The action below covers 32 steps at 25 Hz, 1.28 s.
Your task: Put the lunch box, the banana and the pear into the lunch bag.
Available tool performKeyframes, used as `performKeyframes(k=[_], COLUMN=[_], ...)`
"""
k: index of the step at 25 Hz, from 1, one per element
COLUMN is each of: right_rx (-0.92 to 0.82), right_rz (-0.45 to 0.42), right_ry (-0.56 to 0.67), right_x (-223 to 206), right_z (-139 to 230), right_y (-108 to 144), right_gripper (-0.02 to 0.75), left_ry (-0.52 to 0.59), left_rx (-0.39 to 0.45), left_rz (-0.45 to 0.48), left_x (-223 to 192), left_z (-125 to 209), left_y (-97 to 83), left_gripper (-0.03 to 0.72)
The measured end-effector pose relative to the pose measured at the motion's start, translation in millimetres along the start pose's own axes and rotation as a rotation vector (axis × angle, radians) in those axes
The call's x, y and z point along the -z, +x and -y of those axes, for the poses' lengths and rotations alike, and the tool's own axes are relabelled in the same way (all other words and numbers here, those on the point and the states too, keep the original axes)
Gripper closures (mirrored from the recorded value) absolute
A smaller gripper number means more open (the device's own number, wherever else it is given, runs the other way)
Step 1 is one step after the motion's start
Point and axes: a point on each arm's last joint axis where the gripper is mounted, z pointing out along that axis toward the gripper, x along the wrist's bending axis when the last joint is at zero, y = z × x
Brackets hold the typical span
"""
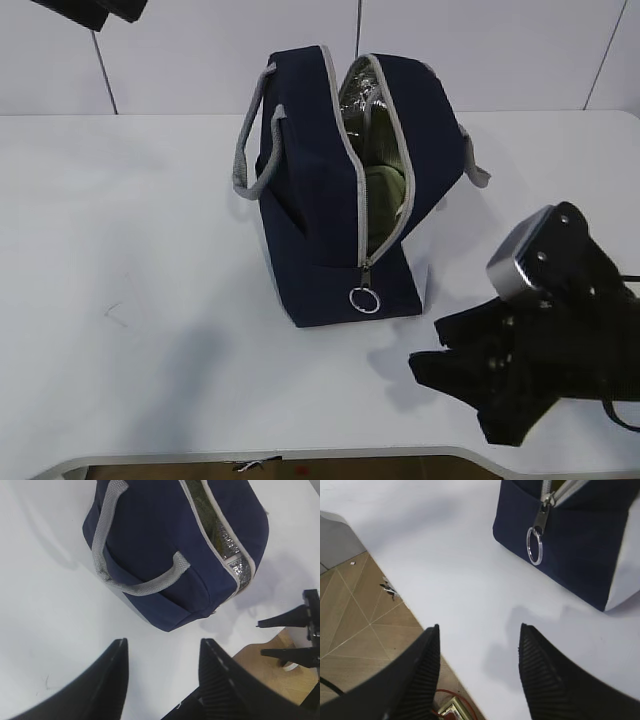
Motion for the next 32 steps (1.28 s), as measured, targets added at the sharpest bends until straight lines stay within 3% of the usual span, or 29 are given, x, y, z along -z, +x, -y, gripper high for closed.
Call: performKeyframes(k=[7, 32], right_rx=[-0.007, -0.015], right_rz=[-0.059, -0.102], right_ry=[-0.016, 0.02], right_x=[-24.5, -75.7], right_z=[-15.8, -20.9], right_y=[-13.6, -42.4], right_gripper=[0.31, 0.287], left_ry=[0.0, 0.0], left_rx=[0.0, 0.008], left_rz=[0.0, 0.0], left_x=[0.0, 0.0], left_z=[0.0, 0.0], left_y=[0.0, 0.0], left_gripper=[0.34, 0.34])
